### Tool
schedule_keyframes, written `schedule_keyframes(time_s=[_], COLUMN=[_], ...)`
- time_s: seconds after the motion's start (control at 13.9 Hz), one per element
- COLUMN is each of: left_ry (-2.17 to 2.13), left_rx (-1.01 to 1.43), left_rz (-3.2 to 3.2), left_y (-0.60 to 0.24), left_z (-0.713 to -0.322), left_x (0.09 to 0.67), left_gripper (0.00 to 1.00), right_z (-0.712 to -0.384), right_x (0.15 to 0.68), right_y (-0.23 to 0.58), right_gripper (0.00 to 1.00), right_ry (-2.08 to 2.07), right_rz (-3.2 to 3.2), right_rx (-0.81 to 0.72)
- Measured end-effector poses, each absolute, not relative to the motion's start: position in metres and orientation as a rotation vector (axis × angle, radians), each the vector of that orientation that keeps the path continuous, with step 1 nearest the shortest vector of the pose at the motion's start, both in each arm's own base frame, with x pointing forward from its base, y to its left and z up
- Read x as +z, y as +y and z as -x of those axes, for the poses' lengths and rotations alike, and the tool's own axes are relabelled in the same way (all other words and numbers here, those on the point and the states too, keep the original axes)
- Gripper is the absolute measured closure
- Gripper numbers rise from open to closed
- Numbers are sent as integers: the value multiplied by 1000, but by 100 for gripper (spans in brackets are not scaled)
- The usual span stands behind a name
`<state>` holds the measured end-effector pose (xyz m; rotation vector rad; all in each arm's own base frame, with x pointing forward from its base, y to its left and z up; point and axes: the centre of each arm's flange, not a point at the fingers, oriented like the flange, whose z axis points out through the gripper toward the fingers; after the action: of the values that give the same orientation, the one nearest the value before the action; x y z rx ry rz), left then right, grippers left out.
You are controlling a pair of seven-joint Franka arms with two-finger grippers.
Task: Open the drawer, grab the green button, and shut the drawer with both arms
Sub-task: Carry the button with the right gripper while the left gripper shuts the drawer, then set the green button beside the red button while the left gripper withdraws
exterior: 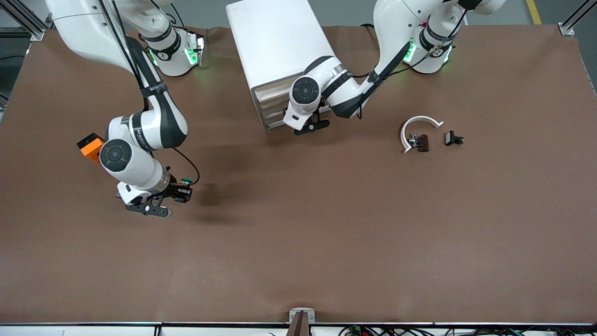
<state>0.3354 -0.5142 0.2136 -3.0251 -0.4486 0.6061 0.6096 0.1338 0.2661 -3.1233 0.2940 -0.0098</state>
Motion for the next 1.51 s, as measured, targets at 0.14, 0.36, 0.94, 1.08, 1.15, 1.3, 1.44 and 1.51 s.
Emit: schedule_keyframes(time_s=[0.14,0.36,0.94,1.08,1.15,1.3,1.44,1.51], left_ry=[-498,-635,-906,-868,-843,-808,-752,-728], left_rx=[602,573,286,109,15,-101,-159,-174], left_rz=[3022,3044,3014,3011,2999,2989,3007,3006], left_y=[-515,-508,-376,-346,-332,-303,-280,-272], left_z=[-340,-378,-548,-573,-584,-601,-612,-615], left_x=[217,236,335,360,371,395,421,435], left_gripper=[0,0,0,0,0,0,0,0], right_z=[-606,-596,-589,-587,-586,-585,-583,-583], right_x=[261,245,231,224,218,205,199,198], right_y=[133,129,105,98,96,97,99,101], right_gripper=[59,59,59,59,59,59,59,59], right_ry=[282,268,321,337,341,339,331,325], right_rz=[3130,3134,3135,3133,3133,3135,3135,3135], right_rx=[-16,-61,-54,-55,-58,-52,-46,-43])
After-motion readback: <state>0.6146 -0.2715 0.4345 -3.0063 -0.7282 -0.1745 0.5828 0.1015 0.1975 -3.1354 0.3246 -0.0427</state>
